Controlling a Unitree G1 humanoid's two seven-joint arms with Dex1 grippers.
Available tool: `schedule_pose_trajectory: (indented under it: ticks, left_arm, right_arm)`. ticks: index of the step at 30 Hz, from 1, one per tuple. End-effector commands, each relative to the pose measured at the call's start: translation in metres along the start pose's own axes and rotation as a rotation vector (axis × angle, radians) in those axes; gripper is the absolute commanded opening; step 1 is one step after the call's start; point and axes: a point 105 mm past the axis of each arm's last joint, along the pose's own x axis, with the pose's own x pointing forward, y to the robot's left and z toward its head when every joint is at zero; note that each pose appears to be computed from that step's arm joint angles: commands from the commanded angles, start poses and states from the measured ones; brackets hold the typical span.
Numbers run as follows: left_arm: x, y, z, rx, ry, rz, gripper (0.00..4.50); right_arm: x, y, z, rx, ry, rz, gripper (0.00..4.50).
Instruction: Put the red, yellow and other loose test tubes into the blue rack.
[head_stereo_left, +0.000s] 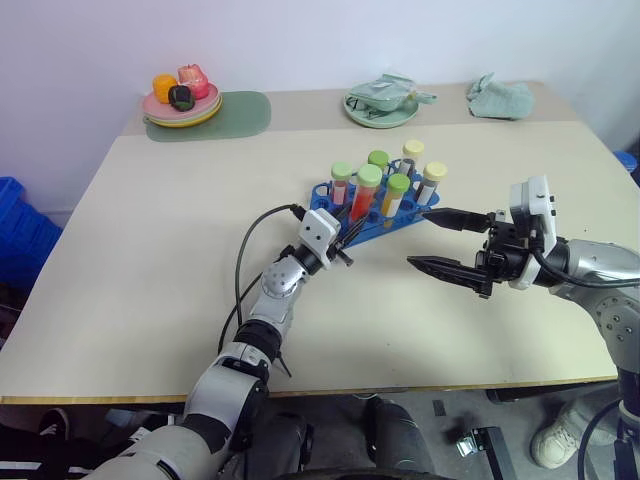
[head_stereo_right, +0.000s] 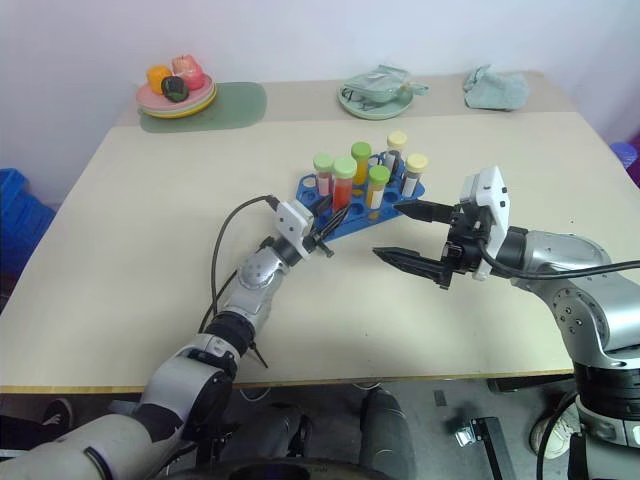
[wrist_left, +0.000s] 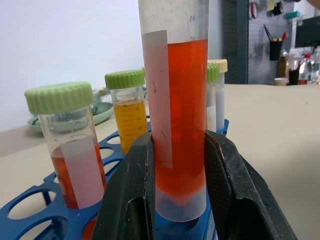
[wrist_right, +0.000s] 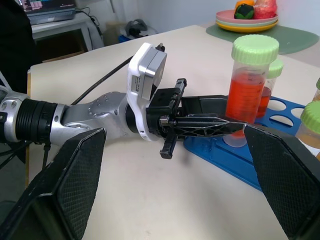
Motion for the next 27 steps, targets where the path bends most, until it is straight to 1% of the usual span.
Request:
schedule_pose_trajectory:
  ticks: [1,27]
  left_arm:
    - [0.0,0.005,0.001,-0.008,-0.004,0.014,0.78]
    - [0.004,-0.02,-0.009,-0.052,0.041,-0.061,0.78]
  right_arm:
    - [-0.004,0.002,0.014,-0.052,-0.031,-0.005,4.5]
    - [-0.007,0.005,0.015,-0.044,-0.019,-0.006,4.5]
